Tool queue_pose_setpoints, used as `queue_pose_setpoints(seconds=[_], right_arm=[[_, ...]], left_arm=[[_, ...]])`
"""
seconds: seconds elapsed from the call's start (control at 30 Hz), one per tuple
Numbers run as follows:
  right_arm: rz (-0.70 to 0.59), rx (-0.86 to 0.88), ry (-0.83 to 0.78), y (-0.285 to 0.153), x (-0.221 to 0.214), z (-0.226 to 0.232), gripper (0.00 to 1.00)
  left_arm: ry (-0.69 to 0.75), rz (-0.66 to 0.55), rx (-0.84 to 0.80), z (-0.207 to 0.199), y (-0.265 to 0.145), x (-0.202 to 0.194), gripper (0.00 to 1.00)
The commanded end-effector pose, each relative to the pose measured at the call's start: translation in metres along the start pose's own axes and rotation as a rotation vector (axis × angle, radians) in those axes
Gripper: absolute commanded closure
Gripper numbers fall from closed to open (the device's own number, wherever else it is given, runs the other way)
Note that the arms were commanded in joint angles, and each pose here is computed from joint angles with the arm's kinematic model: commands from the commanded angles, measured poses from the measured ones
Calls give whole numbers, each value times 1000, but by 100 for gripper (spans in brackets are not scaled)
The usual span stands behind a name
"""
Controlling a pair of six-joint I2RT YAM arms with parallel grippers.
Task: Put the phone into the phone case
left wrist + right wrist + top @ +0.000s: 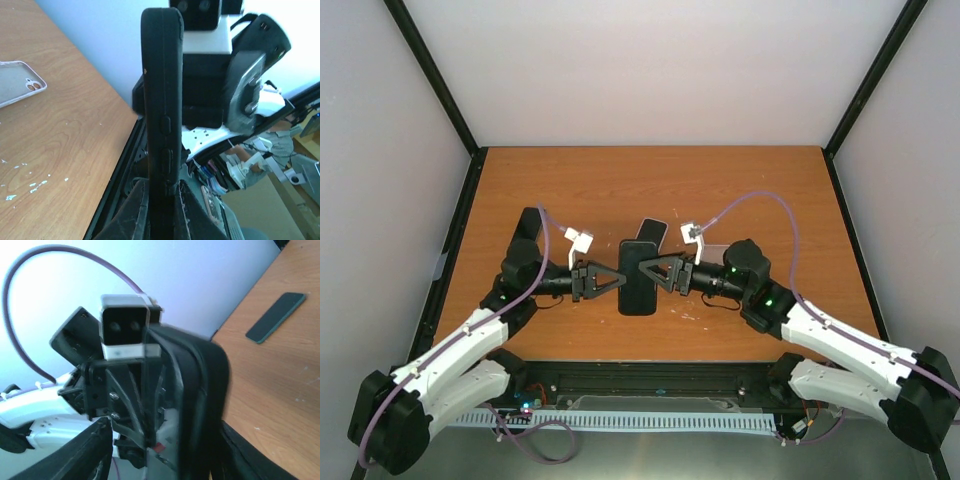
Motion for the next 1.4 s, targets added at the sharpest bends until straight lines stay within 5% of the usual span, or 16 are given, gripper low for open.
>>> queue_pose_setpoints(seconds=[0.0, 0.2, 0.5, 0.87, 1.2, 1.37], right_arm=[[-13, -23, -94, -11, 12, 21, 42], [3, -24, -111, -12, 24, 41, 31], [37, 33, -131, -13, 25, 61, 45], [95, -48, -121, -12, 13, 40, 43], [52, -95, -123, -21, 19, 39, 96], [7, -176, -86, -24, 27, 30, 97]], left_arm=[[150, 27, -81, -21, -2, 2, 100], [205, 68, -148, -35, -5, -5, 100], [200, 111, -148, -33, -5, -12, 100], [197, 101, -120, -28, -3, -9, 100], [164, 80, 51, -1, -2, -4, 100], [124, 108, 155, 24, 1, -4, 100]])
Point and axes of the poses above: each gripper's point midway between its finger pads, its own y axis out along the fingers, its own z axis along the line the jaws close on, x = y × z, the point moved 1 cm from there along -y, back along the fingers, and after that the axes turned 7 degrees about y, right-handed, at the moved point
